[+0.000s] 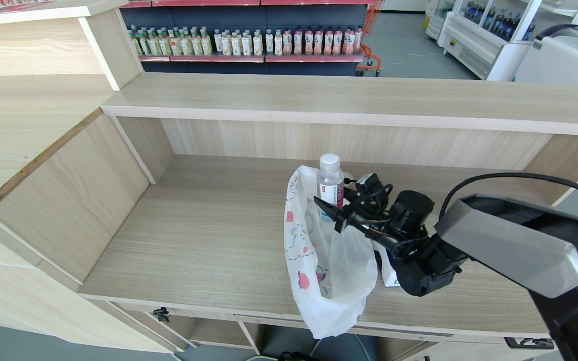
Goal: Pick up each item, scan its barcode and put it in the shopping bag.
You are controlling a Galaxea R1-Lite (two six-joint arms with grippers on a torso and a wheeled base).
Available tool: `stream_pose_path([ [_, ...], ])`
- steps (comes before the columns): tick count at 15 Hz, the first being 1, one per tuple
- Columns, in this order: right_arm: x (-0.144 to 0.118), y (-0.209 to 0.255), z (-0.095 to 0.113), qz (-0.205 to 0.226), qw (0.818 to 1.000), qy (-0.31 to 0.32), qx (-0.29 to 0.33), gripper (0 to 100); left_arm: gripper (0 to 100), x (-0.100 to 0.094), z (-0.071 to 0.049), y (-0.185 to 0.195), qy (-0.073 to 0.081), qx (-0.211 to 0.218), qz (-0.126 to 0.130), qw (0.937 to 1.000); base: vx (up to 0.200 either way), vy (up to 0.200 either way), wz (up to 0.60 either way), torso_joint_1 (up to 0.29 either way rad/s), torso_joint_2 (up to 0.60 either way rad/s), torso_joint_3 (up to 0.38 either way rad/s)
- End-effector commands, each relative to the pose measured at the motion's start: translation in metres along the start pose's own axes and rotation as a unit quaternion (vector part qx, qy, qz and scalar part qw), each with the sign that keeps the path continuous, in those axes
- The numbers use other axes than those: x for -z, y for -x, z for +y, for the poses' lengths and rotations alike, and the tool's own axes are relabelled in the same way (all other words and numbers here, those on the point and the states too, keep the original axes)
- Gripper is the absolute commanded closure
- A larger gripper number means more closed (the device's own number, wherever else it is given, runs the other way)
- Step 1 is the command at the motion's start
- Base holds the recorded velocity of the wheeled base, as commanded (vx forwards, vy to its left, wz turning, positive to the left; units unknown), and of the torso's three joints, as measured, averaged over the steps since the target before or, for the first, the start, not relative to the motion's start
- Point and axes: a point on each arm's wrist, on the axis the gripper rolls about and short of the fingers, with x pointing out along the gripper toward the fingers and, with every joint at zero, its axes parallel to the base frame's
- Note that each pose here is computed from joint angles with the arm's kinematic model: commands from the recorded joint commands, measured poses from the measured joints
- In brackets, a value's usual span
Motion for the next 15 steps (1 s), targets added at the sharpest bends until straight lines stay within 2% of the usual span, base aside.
stream_pose_path([
  [1, 0.009, -0.005, 0.001, -0.004, 1.0, 0.001, -0.014, 100, 0, 0.0, 0.0, 0.0, 0.0, 0.0, 0.0, 1.0, 0.0, 0.0, 0.0, 0.0, 0.0, 0.0],
  [4, 0.012, -0.008, 0.001, -0.011, 0.999, 0.006, -0.039, 100, 0, 0.0, 0.0, 0.0, 0.0, 0.0, 0.0, 1.0, 0.0, 0.0, 0.0, 0.0, 0.0, 0.0],
  [14, 0.032, -0.002, 0.004, 0.012, 0.999, 0.009, -0.039, 100, 0, 0.0, 0.0, 0.0, 0.0, 0.0, 0.0, 1.0, 0.0, 0.0, 0.0, 0.0, 0.0, 0.0],
  [15, 0.032, -0.002, 0.003, 0.011, 0.999, 0.01, -0.039, 0, 0, 0.0, 0.0, 0.0, 0.0, 0.0, 0.0, 1.0, 0.0, 0.0, 0.0, 0.0, 0.0, 0.0],
])
